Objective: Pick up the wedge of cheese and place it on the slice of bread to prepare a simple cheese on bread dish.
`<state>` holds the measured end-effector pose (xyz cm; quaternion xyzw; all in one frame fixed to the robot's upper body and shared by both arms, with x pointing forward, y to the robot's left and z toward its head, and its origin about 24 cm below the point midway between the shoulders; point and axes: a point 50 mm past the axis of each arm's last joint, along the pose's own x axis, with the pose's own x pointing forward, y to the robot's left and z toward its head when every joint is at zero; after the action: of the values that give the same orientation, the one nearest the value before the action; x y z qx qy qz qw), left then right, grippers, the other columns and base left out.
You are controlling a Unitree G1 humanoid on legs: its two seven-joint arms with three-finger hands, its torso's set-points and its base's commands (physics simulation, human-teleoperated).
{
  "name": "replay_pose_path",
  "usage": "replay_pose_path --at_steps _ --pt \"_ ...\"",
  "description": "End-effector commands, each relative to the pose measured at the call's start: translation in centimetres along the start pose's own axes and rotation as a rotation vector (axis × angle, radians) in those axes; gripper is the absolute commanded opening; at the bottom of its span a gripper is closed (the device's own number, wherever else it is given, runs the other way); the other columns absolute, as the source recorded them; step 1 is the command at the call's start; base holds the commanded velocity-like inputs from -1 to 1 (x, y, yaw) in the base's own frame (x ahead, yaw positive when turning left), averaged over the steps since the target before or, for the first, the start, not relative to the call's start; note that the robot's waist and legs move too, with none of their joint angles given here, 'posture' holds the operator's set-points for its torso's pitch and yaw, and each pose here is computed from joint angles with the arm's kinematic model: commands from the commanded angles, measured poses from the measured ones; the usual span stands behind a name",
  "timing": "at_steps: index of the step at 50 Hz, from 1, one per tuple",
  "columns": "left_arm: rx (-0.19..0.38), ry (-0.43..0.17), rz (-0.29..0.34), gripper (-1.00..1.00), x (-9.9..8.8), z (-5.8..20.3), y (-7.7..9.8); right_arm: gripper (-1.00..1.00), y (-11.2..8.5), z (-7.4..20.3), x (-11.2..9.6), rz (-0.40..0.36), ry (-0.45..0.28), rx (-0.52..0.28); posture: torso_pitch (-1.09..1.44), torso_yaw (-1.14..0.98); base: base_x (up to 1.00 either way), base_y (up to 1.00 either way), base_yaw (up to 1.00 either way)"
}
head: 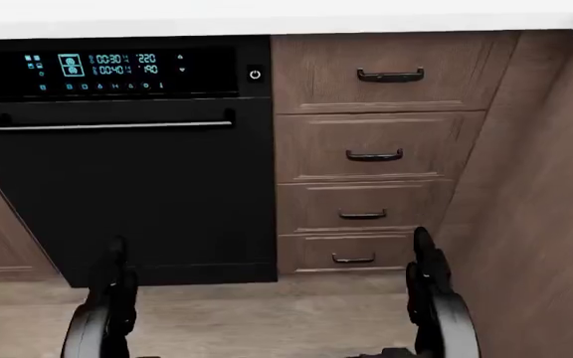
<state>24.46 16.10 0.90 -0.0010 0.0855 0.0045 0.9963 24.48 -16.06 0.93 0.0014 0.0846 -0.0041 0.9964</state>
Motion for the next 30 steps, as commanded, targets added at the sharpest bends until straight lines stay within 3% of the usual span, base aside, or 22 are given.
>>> replay_pose_path --at_steps 1,10,13,22,30 --pt "-0.001 -0.173 -0.023 1.0 0.0 3.4 -0.4 1.0 0.1 3.3 0.5 0.011 -0.172 -0.02 0.0 0.0 0.0 0.0 0.0" --pt "0.024 -0.179 -0.026 1.0 -0.2 4.2 -0.3 1.0 0.7 4.1 0.1 0.027 -0.178 -0.017 0.0 0.0 0.0 0.0 0.0" --pt "0.028 -0.202 -0.035 1.0 -0.8 7.1 -0.4 1.0 0.1 6.2 0.4 0.013 -0.206 -0.016 0.0 0.0 0.0 0.0 0.0" --pt "0.07 -0.28 -0.055 1.0 -0.8 14.3 -0.4 1.0 1.0 12.2 0.9 0.02 -0.29 -0.02 0.0 0.0 0.0 0.0 0.0" --pt "0.081 -0.313 -0.041 1.0 -1.9 16.2 0.4 1.0 1.1 14.5 0.8 0.041 -0.352 0.0 0.0 0.0 0.0 0.09 0.0"
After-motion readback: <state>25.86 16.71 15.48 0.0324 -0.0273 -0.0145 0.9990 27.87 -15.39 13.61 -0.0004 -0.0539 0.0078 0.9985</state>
